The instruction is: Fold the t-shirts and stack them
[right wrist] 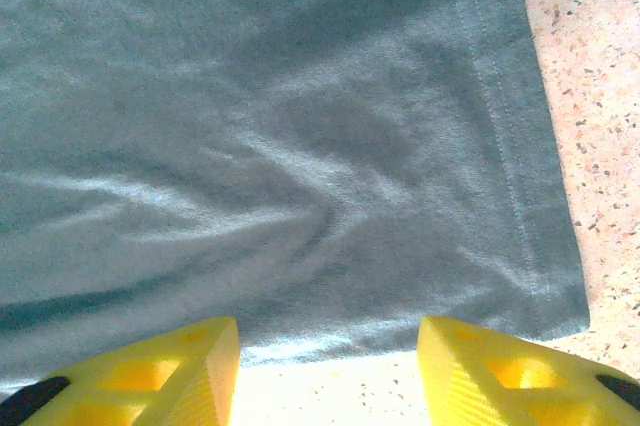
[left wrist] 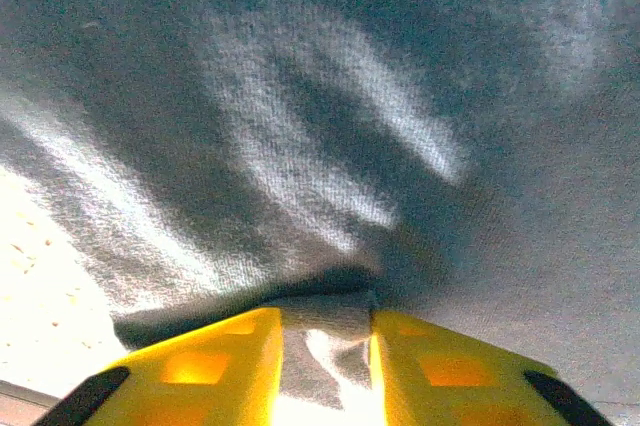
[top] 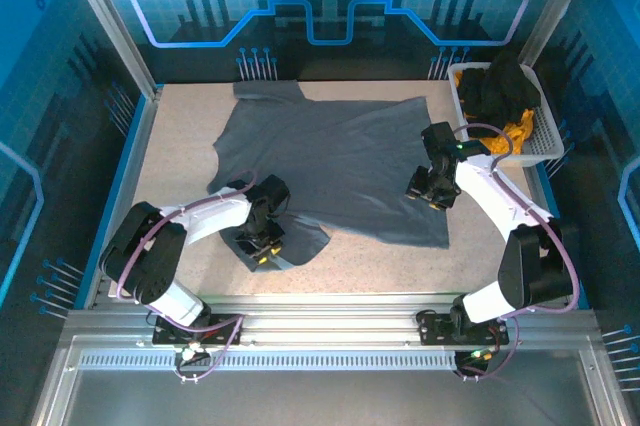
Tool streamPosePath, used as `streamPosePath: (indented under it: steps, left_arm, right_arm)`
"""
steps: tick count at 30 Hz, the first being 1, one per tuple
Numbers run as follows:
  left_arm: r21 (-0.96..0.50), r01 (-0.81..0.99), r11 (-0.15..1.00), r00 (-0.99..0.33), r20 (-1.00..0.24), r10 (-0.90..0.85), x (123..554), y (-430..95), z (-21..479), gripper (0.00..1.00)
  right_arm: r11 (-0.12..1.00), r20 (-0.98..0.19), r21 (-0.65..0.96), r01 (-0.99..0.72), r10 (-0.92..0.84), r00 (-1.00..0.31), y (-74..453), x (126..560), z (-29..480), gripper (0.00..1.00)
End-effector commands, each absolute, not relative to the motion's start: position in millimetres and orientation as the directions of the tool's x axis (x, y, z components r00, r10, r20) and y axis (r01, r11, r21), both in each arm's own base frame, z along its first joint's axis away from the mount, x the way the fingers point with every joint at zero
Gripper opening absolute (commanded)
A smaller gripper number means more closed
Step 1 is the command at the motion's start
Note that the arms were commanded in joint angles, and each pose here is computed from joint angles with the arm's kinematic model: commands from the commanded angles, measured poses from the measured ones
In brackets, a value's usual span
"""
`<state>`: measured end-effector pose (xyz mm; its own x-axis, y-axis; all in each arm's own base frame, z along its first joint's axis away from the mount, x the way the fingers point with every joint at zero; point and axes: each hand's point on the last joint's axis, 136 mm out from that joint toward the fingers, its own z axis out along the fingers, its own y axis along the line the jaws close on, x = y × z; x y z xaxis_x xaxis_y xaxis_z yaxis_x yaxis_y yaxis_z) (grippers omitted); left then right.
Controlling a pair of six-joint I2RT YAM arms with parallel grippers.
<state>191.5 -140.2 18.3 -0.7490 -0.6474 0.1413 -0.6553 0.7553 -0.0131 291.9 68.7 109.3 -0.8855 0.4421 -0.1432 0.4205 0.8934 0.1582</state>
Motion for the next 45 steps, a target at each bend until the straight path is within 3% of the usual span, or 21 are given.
streamPosePath:
  steps: [1,8,18,24,30,45]
  left_arm:
    - [0.026,-0.635,0.772,-0.763,0.138,-0.632,179,-132,19,0.22]
    - [0.045,-0.631,0.774,-0.765,0.127,-0.631,175,-126,19,0.00]
    - [-0.013,-0.605,0.796,-0.792,0.112,-0.600,169,-124,57,0.00]
    - [-0.003,-0.523,0.853,-0.848,0.109,-0.519,149,-110,89,0.00]
    - [-0.009,-0.495,0.869,-0.855,0.181,-0.486,118,-105,98,0.00]
    - [-0.037,-0.434,0.900,-0.869,0.280,-0.407,78,-103,98,0.00]
  right_arm:
    - [0.889,-0.135,0.154,0.432,0.452,-0.882,68,284,110,0.51]
    - [0.885,-0.139,0.148,0.442,0.461,-0.876,65,281,110,0.50]
    - [0.850,-0.112,0.125,0.512,0.525,-0.844,54,250,106,0.50]
    - [0.705,-0.005,0.121,0.699,0.704,-0.710,32,208,75,0.52]
    - [0.561,0.055,0.074,0.824,0.823,-0.565,4,185,48,0.52]
    - [0.484,0.093,0.141,0.864,0.862,-0.498,0,212,19,0.43]
